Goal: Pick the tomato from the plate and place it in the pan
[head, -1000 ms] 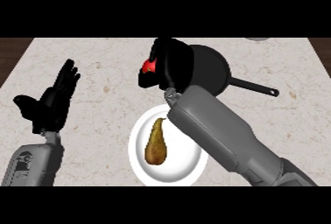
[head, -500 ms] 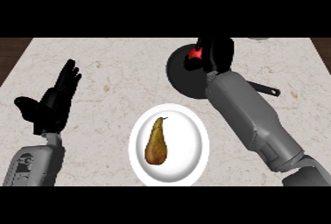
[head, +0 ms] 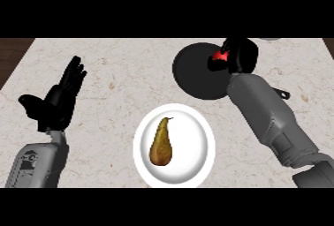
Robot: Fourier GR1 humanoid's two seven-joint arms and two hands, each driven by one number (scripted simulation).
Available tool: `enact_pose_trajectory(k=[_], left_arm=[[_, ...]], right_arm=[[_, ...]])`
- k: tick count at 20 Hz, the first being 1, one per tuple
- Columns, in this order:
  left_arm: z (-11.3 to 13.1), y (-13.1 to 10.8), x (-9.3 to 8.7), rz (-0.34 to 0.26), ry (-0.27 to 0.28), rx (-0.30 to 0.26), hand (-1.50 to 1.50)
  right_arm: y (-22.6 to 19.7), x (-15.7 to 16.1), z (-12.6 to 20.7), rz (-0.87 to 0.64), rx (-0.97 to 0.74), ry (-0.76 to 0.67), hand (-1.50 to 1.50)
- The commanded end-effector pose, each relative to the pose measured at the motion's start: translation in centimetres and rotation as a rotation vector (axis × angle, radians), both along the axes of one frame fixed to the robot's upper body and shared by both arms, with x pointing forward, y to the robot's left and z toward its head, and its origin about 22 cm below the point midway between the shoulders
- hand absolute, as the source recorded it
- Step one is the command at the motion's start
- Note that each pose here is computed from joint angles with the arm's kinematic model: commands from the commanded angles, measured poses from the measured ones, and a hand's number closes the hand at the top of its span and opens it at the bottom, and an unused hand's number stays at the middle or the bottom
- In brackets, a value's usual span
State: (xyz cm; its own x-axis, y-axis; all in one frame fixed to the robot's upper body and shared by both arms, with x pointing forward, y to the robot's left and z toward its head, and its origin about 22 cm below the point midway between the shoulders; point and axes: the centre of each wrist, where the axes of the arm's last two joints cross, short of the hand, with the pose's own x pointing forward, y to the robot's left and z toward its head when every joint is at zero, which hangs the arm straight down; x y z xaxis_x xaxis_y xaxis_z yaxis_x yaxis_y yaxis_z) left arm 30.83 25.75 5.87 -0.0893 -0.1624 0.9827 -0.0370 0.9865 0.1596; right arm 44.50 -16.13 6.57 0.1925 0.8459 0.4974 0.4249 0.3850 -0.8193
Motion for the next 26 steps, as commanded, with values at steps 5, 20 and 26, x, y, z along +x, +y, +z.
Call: enact_pose_trajectory(k=[5,20,26], left_arm=[[-0.6,-1.0,-0.2,-0.034,-0.007,-0.017,0.0],[-0.6,-0.2,0.3,0.034,0.017,-0.015,0.0],[-0.4,1.4,-0.4,0.082,0.041,-0.015,0.0]], right_arm=[[-1.8,-0.1,-1.3,0.079,0.327,0.225,-1.5],[-3.5,-1.2,-3.5,0.188,0.591,-0.156,-1.5],[-4.5,-4.9,-8.5,0.353,0.761,-0.123,-1.5]])
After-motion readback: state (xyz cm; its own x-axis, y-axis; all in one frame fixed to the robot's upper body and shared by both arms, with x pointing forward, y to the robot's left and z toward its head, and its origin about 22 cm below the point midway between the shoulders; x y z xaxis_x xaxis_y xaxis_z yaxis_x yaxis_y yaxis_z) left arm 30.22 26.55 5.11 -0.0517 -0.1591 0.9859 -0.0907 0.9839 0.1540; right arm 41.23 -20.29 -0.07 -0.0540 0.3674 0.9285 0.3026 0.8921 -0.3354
